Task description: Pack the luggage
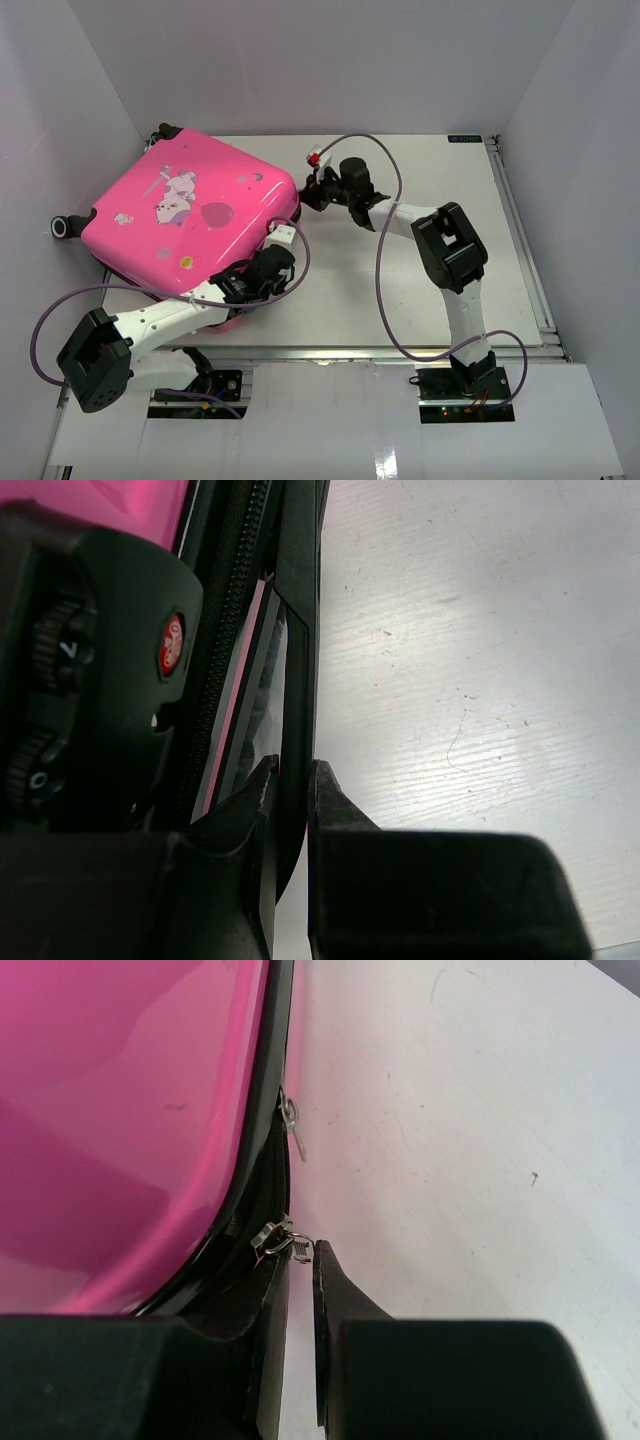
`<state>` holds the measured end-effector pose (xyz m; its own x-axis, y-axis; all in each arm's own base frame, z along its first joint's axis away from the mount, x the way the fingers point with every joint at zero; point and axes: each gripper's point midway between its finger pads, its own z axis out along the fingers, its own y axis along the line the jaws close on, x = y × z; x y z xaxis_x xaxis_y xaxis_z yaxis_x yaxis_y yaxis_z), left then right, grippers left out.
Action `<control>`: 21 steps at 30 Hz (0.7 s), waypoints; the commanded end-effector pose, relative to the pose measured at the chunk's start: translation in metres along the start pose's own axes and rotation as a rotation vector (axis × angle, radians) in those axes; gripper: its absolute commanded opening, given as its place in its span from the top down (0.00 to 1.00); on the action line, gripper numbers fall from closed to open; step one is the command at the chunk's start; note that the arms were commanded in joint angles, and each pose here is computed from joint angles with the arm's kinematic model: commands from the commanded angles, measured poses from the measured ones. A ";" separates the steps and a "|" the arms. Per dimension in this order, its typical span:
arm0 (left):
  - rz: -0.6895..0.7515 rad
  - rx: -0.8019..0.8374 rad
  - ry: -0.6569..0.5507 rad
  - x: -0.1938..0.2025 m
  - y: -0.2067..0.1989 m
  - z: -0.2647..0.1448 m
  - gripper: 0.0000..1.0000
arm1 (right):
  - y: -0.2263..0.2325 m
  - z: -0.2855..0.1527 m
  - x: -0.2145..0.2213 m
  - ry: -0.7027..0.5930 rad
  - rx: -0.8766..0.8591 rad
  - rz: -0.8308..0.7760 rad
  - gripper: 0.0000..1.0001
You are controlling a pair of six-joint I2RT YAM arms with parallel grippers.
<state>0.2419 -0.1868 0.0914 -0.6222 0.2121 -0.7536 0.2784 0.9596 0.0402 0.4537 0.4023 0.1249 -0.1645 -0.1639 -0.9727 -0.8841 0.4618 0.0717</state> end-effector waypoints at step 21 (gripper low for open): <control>0.013 0.113 -0.087 -0.019 -0.034 -0.008 1.00 | -0.062 0.039 -0.047 -0.288 0.017 0.005 0.92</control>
<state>0.2444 -0.1918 0.0915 -0.5655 0.2549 -0.7843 0.3249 0.9430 0.0722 0.4775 0.4374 0.1208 -0.1551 -0.0172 -0.9877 -0.9445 0.2957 0.1432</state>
